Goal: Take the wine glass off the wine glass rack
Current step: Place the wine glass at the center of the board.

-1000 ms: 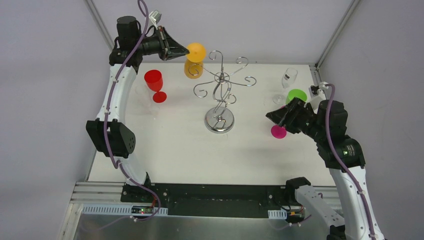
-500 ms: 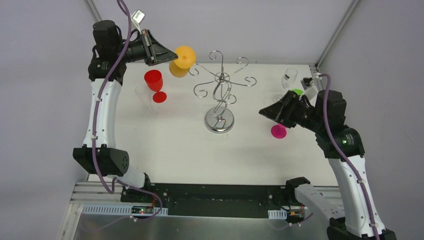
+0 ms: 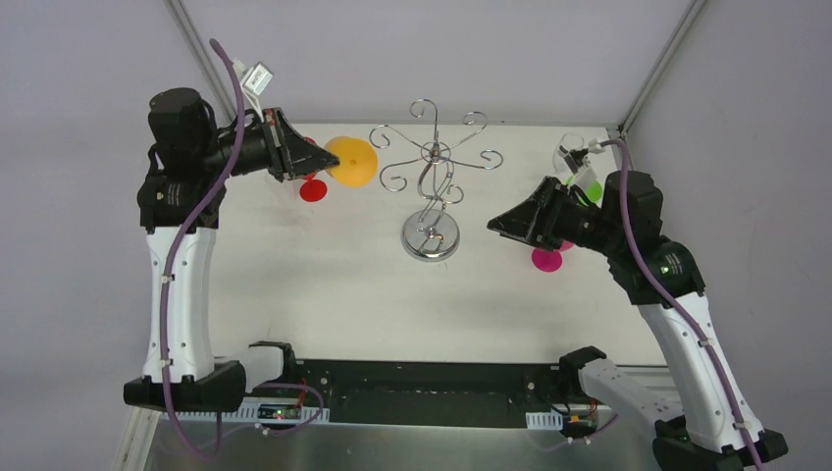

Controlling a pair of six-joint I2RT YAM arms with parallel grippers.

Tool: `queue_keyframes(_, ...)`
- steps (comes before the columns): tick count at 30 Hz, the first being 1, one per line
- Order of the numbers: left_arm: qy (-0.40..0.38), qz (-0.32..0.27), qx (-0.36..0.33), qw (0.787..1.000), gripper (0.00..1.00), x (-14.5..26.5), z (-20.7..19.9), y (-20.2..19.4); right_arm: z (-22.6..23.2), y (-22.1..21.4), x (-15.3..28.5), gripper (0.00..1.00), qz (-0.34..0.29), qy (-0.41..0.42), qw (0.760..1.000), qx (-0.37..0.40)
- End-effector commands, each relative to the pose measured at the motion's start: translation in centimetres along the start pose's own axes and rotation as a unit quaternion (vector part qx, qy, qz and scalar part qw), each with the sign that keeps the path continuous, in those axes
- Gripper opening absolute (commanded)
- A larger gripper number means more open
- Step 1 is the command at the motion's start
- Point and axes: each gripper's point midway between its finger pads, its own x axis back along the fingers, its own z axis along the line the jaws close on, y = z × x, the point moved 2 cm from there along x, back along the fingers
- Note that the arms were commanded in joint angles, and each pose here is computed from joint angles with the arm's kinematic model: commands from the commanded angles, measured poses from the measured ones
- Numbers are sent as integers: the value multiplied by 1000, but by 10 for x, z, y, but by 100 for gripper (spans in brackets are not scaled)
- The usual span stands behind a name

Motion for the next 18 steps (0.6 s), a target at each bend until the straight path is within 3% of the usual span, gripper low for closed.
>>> queue_keyframes(1,-6,5,-54,999,0,16,-14,-23,34,3,1,57,2,56,998,10)
queue_keyframes(8,-40,5,-95,995,0,38,-49,-57,51,-15,-6,58,21,69,997,4)
queue_keyframes(18,-60,16,-115,991,0,51,-65,-103,68,-37,-15,62,31,92,994,-47)
